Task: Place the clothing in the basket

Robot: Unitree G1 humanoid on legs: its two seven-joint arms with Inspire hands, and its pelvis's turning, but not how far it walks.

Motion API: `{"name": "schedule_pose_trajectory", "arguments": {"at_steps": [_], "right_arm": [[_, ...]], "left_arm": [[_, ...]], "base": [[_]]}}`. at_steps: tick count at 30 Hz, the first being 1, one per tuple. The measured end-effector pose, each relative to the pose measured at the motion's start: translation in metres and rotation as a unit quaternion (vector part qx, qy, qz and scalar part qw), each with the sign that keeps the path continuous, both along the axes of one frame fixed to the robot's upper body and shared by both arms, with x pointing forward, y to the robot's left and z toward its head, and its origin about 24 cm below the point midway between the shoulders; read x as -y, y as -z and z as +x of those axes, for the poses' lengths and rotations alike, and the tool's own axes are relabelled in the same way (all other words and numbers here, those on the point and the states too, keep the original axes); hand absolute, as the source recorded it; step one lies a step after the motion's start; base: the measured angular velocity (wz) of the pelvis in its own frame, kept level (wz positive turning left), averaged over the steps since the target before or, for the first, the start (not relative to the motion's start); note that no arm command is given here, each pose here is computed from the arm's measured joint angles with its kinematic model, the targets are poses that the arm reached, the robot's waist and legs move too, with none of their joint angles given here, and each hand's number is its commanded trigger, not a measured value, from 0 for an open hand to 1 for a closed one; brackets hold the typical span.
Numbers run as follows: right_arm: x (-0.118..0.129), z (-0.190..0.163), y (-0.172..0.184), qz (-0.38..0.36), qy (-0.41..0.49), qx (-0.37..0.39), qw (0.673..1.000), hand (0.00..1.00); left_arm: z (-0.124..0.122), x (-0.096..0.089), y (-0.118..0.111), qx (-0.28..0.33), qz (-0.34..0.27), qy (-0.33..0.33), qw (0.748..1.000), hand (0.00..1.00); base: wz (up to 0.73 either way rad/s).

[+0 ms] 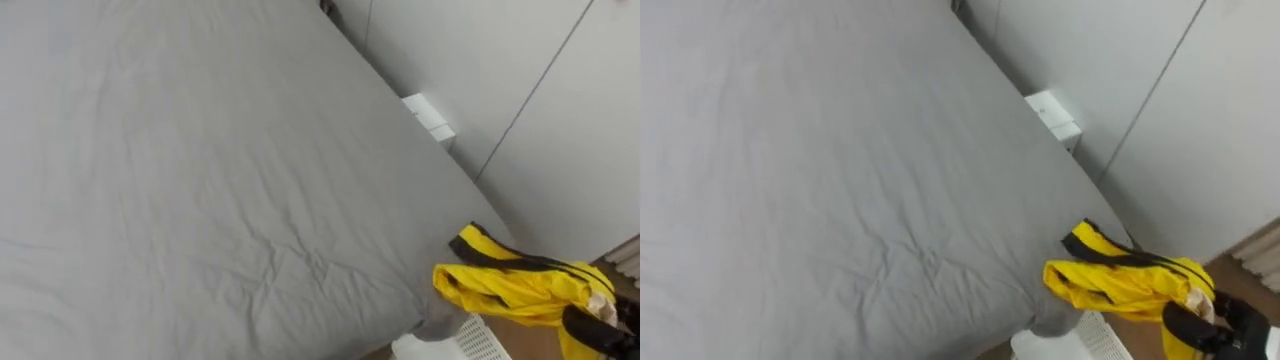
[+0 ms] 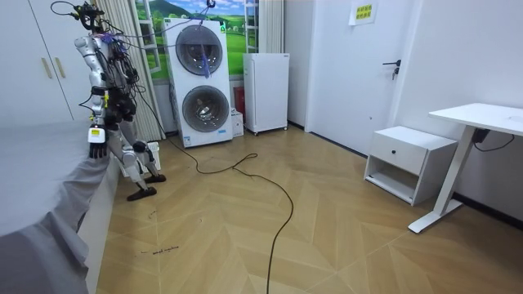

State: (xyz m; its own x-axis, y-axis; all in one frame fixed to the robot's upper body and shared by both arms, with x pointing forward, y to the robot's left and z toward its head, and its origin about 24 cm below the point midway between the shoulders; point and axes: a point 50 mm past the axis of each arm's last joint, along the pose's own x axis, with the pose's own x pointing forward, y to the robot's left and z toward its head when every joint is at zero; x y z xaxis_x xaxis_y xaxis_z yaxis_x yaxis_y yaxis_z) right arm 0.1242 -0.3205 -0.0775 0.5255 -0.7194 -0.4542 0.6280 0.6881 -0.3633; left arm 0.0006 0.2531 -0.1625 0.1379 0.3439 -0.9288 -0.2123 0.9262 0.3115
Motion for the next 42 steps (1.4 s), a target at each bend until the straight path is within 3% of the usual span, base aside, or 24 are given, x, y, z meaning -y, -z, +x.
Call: {"name": "schedule_pose_trajectory", "arguments": {"at_steps": [20,22,23,33,42], "right_arm": [[-0.002,0.05,0.011,0.011,0.036,-0.045,0.998,1.0],[-0.004,0.049,0.013,0.008,0.027,-0.055,0.998,0.58],[-0.005,0.05,0.014,0.009,0.025,-0.062,0.998,0.0],[-0.013,0.078,0.008,0.012,-0.008,-0.063,0.998,0.0],[-0.008,0.076,0.006,0.011,0.023,-0.054,0.998,0.0]], "left_arm": [[0.072,0.007,-0.001,0.042,-0.003,0.061,0.997,0.0],[0.078,0.007,-0.002,0.048,-0.006,0.059,0.997,0.0],[0.082,0.008,-0.002,0.051,-0.009,0.057,0.997,0.0],[0.099,0.016,-0.004,0.068,-0.019,0.087,0.994,0.0],[0.104,0.02,-0.004,0.079,-0.021,0.104,0.991,0.0]], "base": [[-0.03],[-0.02],[0.0],[0.08],[0.07]]}}
